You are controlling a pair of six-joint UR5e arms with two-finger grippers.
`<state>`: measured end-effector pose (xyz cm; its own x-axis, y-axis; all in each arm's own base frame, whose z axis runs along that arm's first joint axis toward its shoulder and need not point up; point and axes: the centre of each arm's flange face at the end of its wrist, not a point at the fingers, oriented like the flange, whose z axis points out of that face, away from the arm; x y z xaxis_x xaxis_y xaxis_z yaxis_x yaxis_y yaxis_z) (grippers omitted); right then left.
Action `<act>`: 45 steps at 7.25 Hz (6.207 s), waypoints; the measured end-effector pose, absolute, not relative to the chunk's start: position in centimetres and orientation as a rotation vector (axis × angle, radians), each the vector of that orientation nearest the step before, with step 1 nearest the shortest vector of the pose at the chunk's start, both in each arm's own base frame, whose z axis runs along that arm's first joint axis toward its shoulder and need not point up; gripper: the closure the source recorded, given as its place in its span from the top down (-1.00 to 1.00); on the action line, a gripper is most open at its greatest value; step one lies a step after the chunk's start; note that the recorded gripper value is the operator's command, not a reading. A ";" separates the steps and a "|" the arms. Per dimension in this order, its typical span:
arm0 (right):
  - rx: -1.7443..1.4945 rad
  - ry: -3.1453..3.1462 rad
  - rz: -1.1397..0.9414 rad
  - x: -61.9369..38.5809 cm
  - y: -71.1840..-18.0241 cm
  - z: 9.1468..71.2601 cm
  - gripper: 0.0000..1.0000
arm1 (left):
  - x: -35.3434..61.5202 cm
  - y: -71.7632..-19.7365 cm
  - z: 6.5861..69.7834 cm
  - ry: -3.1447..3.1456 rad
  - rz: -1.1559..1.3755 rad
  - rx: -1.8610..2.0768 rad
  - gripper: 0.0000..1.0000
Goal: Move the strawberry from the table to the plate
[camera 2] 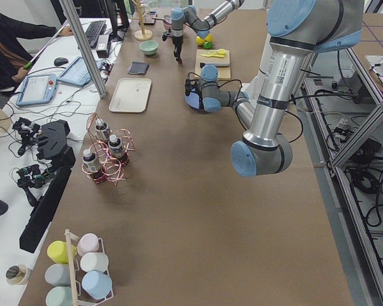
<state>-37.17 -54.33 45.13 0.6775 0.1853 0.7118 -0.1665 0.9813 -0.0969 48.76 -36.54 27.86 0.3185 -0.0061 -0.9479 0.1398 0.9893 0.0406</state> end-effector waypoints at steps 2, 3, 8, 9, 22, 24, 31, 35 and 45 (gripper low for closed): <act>-0.050 -0.813 0.233 -35.6 -56.7 41.3 -1.00 | 48.6 -36.4 27.6 1.250 -0.094 0.124 0.96; -0.058 -0.817 0.244 -35.0 -57.4 39.2 -1.00 | 48.5 -36.4 27.6 1.250 -0.093 0.124 0.96; -0.077 -0.863 0.284 -39.6 -53.1 26.2 -1.00 | 42.3 -43.1 31.7 1.082 0.066 0.367 0.96; -0.075 -0.874 0.301 -42.1 -51.1 23.7 -1.00 | 39.4 -45.0 33.1 1.033 0.123 0.433 0.96; 0.013 -0.829 0.234 -63.9 -37.3 17.6 -0.48 | 12.7 -50.9 51.6 0.860 0.246 0.414 0.96; 0.005 -0.831 0.223 -64.4 -36.5 17.9 1.00 | 12.6 -50.9 51.6 0.859 0.245 0.414 0.96; -0.017 -0.699 0.109 -39.4 -46.4 25.2 1.00 | 4.3 -51.2 53.9 0.767 0.277 0.452 0.96; -0.013 -0.623 -0.125 -10.1 -52.2 46.1 1.00 | -6.8 -49.8 58.0 0.558 0.388 0.361 0.96; -0.081 -0.688 -0.032 8.5 -49.5 61.1 1.00 | -5.5 -47.5 60.9 0.631 0.382 0.291 0.96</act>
<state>8.49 -49.47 61.13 0.7720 -0.0024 0.6357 0.0559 0.9964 -0.0641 -5.51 -47.47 60.86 0.7420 0.4307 -0.5138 -0.2564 0.8904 0.3761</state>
